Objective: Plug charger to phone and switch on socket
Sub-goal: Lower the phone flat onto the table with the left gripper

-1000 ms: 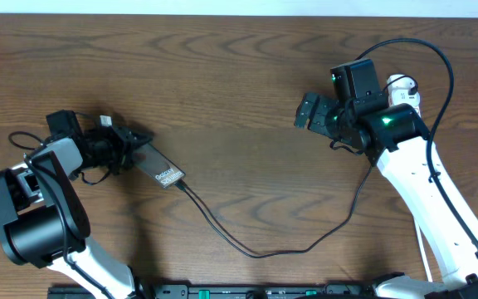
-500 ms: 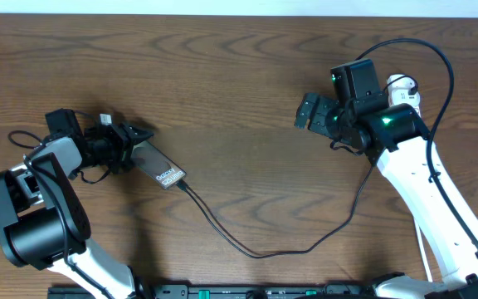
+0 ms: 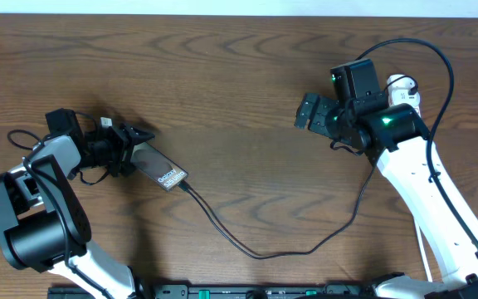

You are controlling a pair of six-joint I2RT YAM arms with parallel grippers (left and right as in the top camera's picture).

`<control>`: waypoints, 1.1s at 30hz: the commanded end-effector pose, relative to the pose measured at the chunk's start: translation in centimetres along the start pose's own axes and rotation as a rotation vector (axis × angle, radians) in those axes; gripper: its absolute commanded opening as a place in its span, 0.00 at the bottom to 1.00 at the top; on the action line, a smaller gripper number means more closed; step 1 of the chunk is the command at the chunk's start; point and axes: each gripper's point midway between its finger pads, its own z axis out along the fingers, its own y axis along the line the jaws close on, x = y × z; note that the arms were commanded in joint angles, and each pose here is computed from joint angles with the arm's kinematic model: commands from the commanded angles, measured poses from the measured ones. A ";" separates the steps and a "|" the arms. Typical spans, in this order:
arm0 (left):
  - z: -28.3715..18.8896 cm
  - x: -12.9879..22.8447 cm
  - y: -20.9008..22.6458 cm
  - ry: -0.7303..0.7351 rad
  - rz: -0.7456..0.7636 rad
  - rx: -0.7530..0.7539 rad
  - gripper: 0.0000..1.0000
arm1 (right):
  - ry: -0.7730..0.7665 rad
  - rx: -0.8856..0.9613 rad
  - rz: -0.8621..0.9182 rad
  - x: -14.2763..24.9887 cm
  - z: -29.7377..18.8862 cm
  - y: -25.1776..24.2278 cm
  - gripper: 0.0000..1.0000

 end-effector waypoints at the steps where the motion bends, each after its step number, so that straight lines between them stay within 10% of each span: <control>1: 0.7 0.2 6.2 -0.031 -0.080 -0.238 0.73 | -0.029 0.005 0.012 -0.6 -0.7 -0.1 0.99; 33: -1.4 2.2 11.4 -0.021 -0.169 -0.538 0.73 | -0.029 0.009 0.012 -0.6 -0.7 -0.2 0.99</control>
